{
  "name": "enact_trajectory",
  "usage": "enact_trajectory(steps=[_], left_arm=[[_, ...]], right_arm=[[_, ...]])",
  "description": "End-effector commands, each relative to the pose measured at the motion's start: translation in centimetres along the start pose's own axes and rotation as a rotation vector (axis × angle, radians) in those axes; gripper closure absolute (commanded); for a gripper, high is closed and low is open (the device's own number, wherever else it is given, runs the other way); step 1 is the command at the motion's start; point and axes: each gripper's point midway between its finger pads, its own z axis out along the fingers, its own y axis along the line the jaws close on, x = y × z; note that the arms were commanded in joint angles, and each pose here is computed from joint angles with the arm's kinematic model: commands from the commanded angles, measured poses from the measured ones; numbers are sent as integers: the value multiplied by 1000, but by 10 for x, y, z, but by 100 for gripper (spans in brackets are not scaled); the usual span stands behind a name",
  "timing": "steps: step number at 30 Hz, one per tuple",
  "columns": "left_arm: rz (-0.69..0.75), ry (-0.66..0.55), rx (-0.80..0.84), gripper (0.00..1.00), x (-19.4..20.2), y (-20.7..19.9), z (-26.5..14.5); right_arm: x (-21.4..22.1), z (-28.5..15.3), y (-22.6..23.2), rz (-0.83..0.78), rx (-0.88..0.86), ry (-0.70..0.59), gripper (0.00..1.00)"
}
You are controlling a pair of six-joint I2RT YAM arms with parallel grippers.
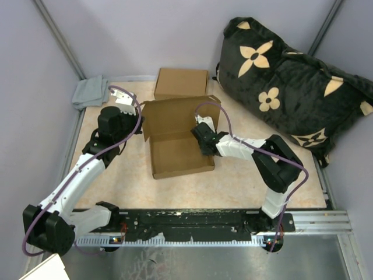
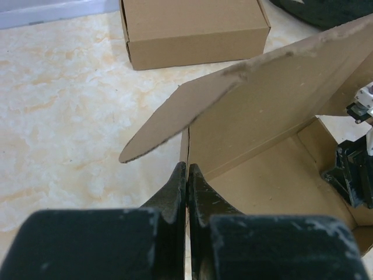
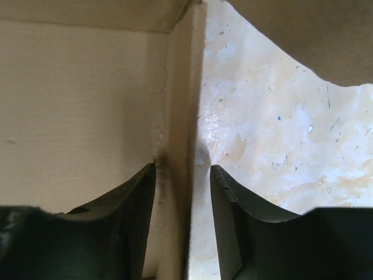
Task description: Fold the paper box
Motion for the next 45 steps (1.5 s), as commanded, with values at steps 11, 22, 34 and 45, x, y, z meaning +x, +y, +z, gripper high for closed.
enact_trajectory(steps=[11, 22, 34, 45], left_arm=[[8, -40, 27, 100, -9, -6, -4], [14, -44, 20, 100, -10, -5, -4], [13, -61, 32, 100, -14, -7, -4], [-8, -58, 52, 100, -13, -12, -2]], right_arm=[[-107, -114, -47, 167, -115, -337, 45], [-167, -136, -91, 100, -167, -526, 41], [-208, -135, -68, 21, -276, -596, 50], [-195, -137, -55, 21, -342, -565, 94]])
